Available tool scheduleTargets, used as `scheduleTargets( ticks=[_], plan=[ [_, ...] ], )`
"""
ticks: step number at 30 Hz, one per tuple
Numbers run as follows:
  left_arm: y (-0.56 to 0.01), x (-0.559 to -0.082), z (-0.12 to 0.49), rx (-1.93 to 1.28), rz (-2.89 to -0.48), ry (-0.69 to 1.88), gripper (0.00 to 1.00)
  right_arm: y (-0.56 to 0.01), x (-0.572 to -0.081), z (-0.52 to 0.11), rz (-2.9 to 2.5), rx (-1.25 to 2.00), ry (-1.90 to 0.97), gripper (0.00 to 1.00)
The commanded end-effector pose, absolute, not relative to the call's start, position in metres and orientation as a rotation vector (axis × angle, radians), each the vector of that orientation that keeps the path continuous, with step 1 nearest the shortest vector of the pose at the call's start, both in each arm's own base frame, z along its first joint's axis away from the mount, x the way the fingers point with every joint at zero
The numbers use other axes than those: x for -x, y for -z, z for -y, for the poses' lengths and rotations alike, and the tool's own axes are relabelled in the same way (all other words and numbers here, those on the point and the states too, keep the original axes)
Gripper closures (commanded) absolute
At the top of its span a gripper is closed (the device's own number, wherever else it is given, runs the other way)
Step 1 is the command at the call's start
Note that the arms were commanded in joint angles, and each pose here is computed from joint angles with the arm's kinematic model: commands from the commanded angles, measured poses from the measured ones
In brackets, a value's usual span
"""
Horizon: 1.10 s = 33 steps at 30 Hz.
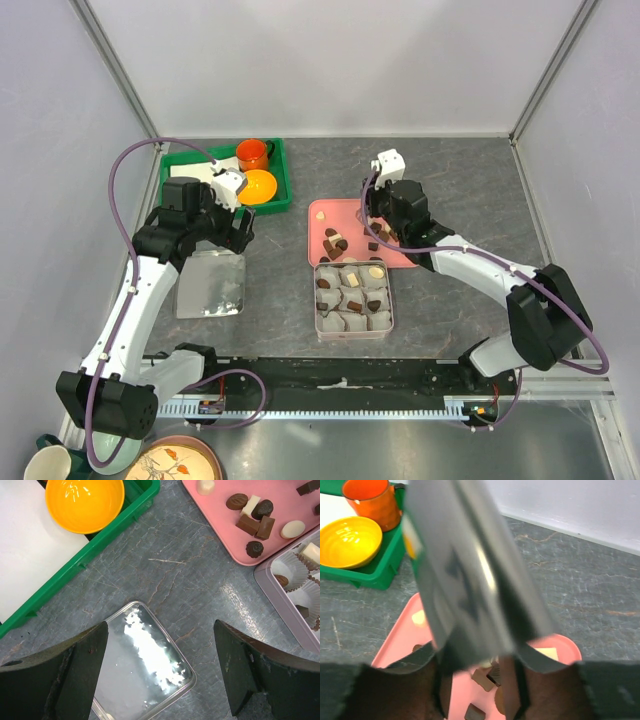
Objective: Pack the chocolate
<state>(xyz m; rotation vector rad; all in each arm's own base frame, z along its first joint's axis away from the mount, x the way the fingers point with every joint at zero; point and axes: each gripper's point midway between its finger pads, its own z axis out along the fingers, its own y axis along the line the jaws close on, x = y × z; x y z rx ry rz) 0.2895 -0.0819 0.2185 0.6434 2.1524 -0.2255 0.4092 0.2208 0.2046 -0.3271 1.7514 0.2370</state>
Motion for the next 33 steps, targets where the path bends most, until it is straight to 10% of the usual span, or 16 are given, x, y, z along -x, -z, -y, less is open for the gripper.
scheduleTargets(
  ticks=[1, 33],
  plan=[
    [-0.225, -0.294, 0.078, -0.653, -2.115, 0.185, 0.07, -0.240, -0.414, -0.228, -1.652, 0.302, -0.307, 0.53],
    [-0.224, -0.289, 0.074, -0.663, -2.111, 0.163, 0.07, -0.170, -0.402, -0.211, -1.803, 0.303, -0.286, 0.57]
  ],
)
